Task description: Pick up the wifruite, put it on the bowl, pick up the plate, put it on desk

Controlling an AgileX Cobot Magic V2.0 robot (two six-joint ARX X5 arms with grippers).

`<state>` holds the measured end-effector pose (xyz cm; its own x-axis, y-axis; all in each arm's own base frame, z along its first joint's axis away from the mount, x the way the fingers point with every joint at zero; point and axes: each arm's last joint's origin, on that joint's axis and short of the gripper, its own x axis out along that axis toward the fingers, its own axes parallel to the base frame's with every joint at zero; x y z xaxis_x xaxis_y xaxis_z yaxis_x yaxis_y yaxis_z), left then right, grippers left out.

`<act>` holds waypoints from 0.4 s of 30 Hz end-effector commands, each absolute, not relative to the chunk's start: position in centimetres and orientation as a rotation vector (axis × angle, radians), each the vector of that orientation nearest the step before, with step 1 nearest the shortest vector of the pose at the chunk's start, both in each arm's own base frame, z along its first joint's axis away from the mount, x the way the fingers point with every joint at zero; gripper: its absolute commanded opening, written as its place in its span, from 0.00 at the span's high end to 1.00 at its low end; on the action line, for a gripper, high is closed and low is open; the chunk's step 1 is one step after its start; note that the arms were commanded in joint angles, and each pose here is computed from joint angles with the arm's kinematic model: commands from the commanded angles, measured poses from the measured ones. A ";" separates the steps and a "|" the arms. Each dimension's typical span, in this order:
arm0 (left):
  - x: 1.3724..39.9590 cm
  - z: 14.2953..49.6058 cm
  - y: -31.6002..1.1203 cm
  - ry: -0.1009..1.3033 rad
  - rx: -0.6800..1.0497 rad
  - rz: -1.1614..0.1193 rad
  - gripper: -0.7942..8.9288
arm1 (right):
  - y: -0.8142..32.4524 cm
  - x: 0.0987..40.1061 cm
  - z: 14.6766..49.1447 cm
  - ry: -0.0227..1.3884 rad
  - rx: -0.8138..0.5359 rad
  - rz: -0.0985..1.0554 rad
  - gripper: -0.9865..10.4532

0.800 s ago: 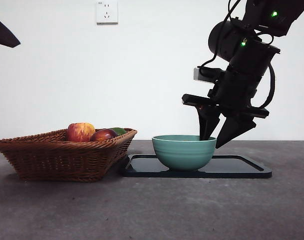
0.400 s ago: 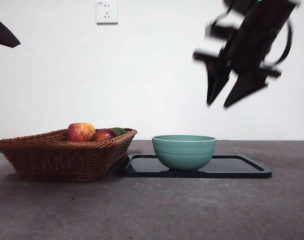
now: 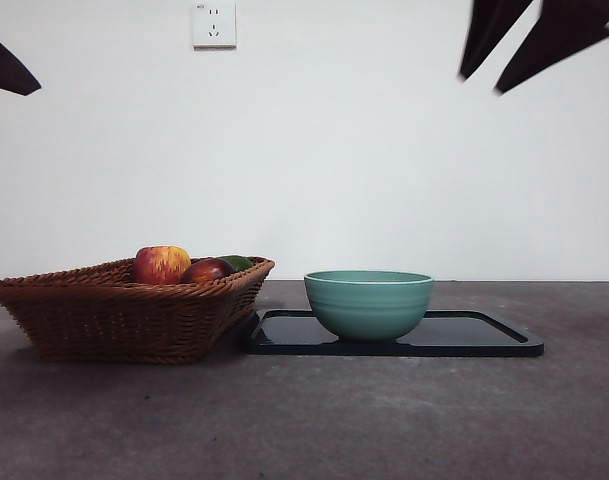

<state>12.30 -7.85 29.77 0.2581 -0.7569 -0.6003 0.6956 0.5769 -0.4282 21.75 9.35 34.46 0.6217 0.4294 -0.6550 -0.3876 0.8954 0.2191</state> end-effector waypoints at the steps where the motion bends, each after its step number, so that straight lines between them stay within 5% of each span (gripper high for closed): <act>1: 12.4 30.1 -8.0 0.845 -0.071 -1.002 0.54 | 9.0 20.2 35.3 0.758 0.036 0.492 0.74; 12: 12.4 30.1 -8.0 0.841 -0.071 -1.003 0.54 | 7.7 14.3 32.8 0.777 0.063 0.678 0.74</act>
<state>12.31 -7.86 29.78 0.2590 -0.7573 -0.5995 0.6962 0.5766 -0.4277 14.35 7.52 32.91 0.5242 0.5766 -0.6267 -0.5243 0.7984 0.2961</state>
